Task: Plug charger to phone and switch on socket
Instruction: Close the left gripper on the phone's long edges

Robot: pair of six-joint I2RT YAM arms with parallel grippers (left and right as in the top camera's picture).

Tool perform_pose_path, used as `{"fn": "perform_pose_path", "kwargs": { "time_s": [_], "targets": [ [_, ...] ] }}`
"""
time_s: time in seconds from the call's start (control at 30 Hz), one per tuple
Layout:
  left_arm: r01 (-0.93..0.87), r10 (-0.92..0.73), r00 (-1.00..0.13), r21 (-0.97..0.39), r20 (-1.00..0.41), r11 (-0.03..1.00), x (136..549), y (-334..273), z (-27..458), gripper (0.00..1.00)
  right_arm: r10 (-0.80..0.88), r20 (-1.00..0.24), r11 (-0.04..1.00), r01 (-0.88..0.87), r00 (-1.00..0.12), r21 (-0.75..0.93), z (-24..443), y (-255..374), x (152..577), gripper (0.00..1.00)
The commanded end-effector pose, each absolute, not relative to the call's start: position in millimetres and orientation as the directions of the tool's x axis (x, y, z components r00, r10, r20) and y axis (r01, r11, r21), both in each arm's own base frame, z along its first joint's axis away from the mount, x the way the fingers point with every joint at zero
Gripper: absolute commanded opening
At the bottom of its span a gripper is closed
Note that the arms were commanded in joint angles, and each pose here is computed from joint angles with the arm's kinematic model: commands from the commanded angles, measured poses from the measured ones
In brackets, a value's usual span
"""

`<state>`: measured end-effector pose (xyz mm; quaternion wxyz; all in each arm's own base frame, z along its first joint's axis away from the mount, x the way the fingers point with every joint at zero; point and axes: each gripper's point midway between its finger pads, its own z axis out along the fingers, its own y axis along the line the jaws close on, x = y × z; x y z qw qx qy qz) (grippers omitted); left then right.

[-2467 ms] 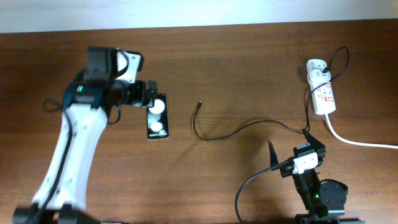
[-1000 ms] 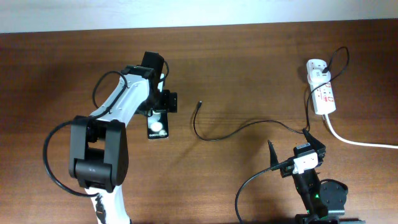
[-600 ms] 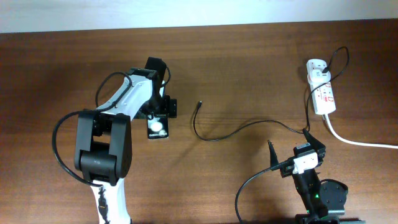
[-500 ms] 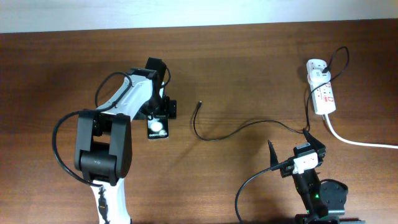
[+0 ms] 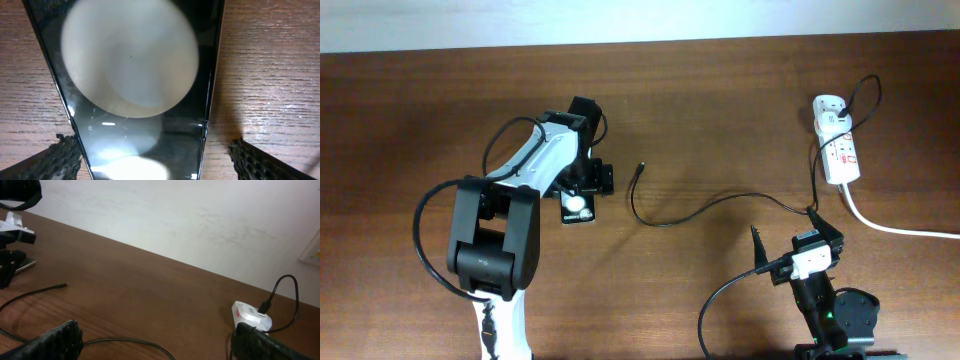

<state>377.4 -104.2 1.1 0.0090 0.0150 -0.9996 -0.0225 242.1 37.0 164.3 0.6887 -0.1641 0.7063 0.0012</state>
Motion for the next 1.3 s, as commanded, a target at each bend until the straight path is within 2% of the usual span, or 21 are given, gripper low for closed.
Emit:
{"fn": "perform_pose_path", "kwargs": {
  "time_s": [0.0, 0.2, 0.47, 0.7, 0.87, 1.27],
  "targets": [
    [-0.066, -0.069, -0.997, 0.069, 0.044, 0.995, 376, -102, -15, 0.98, -0.233, -0.973, 0.944, -0.241, 0.004, -0.227, 162, 39, 242, 0.98],
    [-0.106, -0.11, -0.993, 0.074, 0.05, 0.992, 377, -103, -25, 0.95, -0.233, -0.973, 0.944, -0.241, 0.004, -0.227, 162, 39, 242, 0.99],
    [-0.128, -0.131, -0.99, 0.072, 0.042, 0.989, 378, -103, -26, 0.84, -0.233, -0.973, 0.944, -0.241, 0.004, -0.227, 162, 39, 242, 0.99],
    [-0.096, -0.1, -0.994, 0.072, 0.043, 0.993, 378, -103, -26, 0.84, -0.233, -0.973, 0.944, -0.241, 0.004, -0.227, 162, 39, 242, 0.99],
    [-0.097, -0.1, -0.994, 0.068, 0.034, 0.993, 381, -104, -26, 0.7, -0.233, -0.973, 0.944, -0.241, 0.004, -0.227, 162, 39, 242, 0.99],
    [-0.099, -0.1, -0.995, 0.058, 0.0, 0.993, 393, -107, -16, 0.7, -0.233, -0.973, 0.944, -0.241, 0.004, -0.227, 162, 39, 242, 0.99]
  ]
}}
